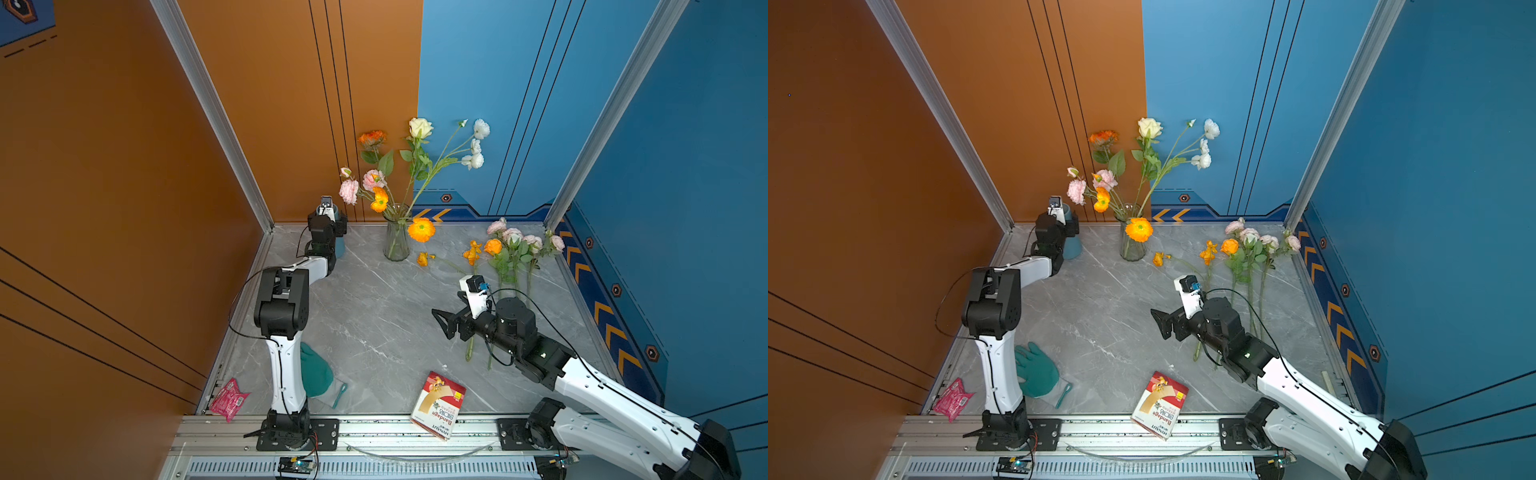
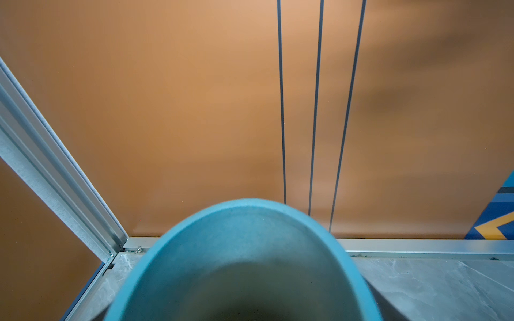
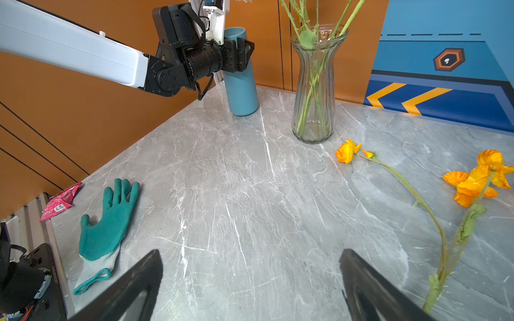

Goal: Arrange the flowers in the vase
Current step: 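Move the left gripper to the teal cylindrical vase and grasp it, then carry the teal vase toward the robot, near the right gripper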

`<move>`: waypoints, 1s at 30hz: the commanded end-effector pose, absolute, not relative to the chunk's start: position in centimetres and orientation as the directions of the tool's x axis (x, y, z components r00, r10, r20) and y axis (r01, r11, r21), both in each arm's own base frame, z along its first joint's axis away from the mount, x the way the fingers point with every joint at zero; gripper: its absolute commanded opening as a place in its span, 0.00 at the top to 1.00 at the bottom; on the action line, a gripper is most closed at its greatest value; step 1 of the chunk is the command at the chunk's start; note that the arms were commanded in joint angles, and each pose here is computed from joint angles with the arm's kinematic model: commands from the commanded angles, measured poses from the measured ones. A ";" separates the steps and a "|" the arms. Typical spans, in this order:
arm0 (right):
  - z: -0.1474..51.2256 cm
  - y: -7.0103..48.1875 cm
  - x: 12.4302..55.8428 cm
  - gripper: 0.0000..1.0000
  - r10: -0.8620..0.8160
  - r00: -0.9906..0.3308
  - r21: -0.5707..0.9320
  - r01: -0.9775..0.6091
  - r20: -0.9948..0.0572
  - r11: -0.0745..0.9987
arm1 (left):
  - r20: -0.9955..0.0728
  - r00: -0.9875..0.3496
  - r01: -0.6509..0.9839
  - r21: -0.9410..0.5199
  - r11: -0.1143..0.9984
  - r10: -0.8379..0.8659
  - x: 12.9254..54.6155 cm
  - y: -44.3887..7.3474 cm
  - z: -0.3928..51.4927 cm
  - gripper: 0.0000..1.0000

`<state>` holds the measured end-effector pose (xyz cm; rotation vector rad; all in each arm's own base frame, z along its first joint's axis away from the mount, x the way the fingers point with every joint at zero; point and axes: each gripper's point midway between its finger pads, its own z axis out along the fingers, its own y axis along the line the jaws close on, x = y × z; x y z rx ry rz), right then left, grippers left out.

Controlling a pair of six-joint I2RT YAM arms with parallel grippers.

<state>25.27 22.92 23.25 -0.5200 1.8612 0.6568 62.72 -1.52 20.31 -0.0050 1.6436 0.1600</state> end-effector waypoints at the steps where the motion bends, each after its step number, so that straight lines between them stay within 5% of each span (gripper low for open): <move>1: 22.5 22.5 25.0 0.00 -0.052 -0.364 0.197 -0.613 -0.930 0.765 | -0.994 0.033 -0.072 0.101 0.992 0.104 60.4 -1.9 25.5 0.65; 10: 22.3 22.2 24.0 0.00 -0.026 -0.358 0.217 -0.622 -0.933 0.752 | -0.994 0.111 -0.006 0.003 1.000 0.004 48.4 -5.1 29.9 0.71; 20: 20.6 19.6 23.7 0.00 -0.034 -0.432 0.223 -0.531 -0.901 0.817 | -0.990 0.131 0.470 0.018 0.883 -0.050 32.8 -19.8 29.0 0.72; 30: 19.3 18.5 23.5 0.00 0.026 -0.499 0.287 -0.454 -0.866 0.844 | -0.988 0.097 0.654 -0.031 0.756 -0.124 29.7 -27.8 29.1 0.72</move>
